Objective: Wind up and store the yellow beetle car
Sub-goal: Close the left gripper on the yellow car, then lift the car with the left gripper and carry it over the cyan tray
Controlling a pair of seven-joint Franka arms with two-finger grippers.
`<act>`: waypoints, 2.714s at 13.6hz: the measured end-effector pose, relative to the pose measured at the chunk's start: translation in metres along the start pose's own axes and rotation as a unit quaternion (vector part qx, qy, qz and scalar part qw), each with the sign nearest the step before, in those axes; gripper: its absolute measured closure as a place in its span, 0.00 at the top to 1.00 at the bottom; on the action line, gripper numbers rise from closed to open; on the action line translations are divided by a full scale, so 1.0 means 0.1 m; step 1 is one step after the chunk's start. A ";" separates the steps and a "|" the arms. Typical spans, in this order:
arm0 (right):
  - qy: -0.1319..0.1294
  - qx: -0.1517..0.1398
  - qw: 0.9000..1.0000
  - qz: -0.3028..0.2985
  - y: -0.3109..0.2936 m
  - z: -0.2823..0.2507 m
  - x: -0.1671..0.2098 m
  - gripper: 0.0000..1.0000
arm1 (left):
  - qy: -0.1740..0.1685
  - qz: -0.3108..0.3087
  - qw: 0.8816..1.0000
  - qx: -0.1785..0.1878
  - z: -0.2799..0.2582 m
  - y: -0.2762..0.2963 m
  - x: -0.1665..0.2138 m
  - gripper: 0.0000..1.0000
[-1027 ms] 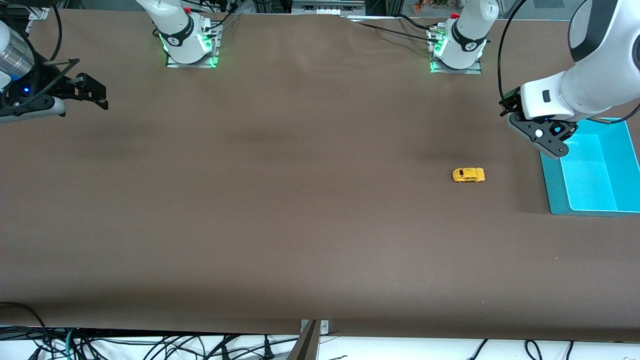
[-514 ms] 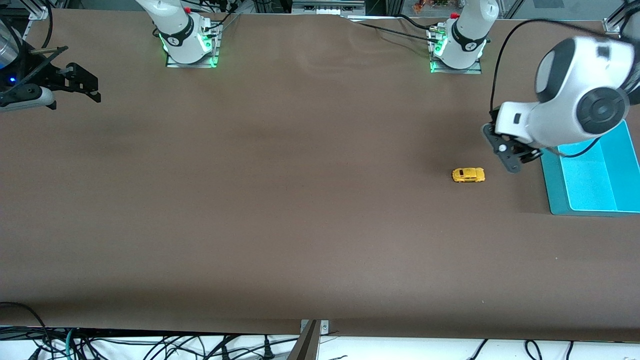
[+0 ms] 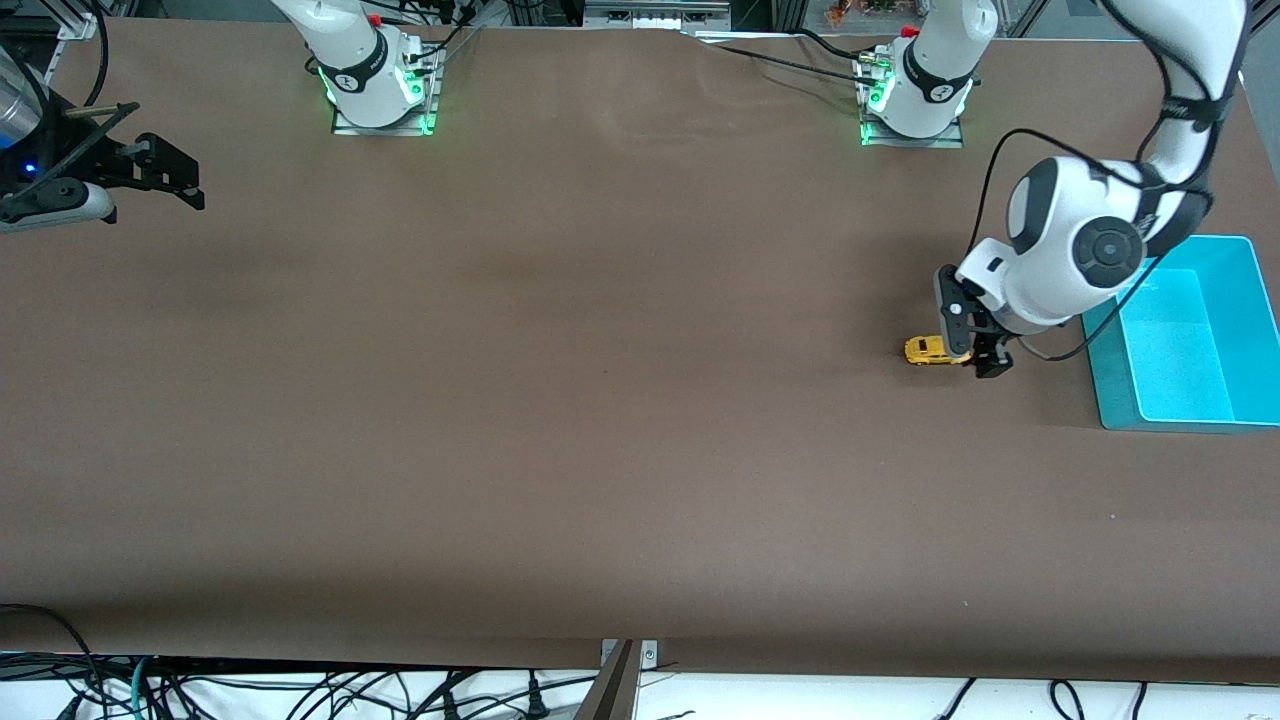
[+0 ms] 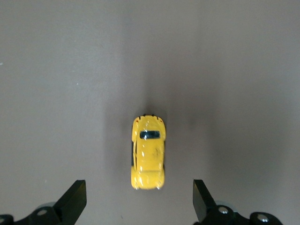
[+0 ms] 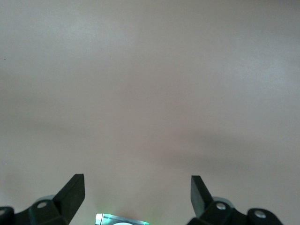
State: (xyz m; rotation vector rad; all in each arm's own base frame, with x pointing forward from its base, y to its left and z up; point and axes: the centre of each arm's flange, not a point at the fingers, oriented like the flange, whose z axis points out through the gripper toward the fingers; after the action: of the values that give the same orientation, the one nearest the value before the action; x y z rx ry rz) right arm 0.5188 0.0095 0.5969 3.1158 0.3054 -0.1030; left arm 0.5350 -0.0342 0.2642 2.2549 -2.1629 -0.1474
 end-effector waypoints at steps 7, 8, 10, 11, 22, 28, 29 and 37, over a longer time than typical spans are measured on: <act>-0.002 0.002 1.000 0.007 0.08 0.03 0.00 1.00 | -0.021 0.058 0.998 0.027 0.68 0.07 -0.01 1.00; -0.002 0.002 1.000 0.007 0.09 0.03 0.00 1.00 | -0.019 0.056 0.998 0.024 0.77 0.07 -0.02 1.00; -0.003 0.003 1.000 0.008 0.10 0.03 0.00 1.00 | -0.015 0.056 0.998 0.020 0.91 0.08 -0.03 1.00; -0.003 0.003 1.000 0.008 0.10 0.03 0.00 1.00 | -0.014 0.056 0.998 0.019 0.97 0.08 -0.02 1.00; -0.003 0.003 1.000 0.011 0.12 0.03 0.00 1.00 | -0.041 0.067 0.996 -0.035 0.31 -0.15 0.18 0.51; -0.003 0.004 1.000 0.015 0.17 0.03 -0.01 1.00 | -0.069 -0.008 0.993 -0.098 -0.66 -0.52 -0.54 0.51; -0.003 0.004 1.000 0.015 0.17 0.03 -0.01 1.00 | -0.065 -0.025 0.992 -0.106 -0.74 -0.54 -0.88 0.51; -0.002 0.004 1.000 0.016 0.19 0.03 -0.01 1.00 | -0.046 -0.055 0.988 -0.139 -0.64 -0.23 -2.69 0.51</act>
State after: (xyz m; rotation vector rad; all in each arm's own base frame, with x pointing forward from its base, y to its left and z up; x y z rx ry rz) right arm 0.5212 -0.0089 0.5939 3.1268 0.2547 -0.1117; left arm 0.5519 0.2312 0.3418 2.2452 -1.9136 -0.5295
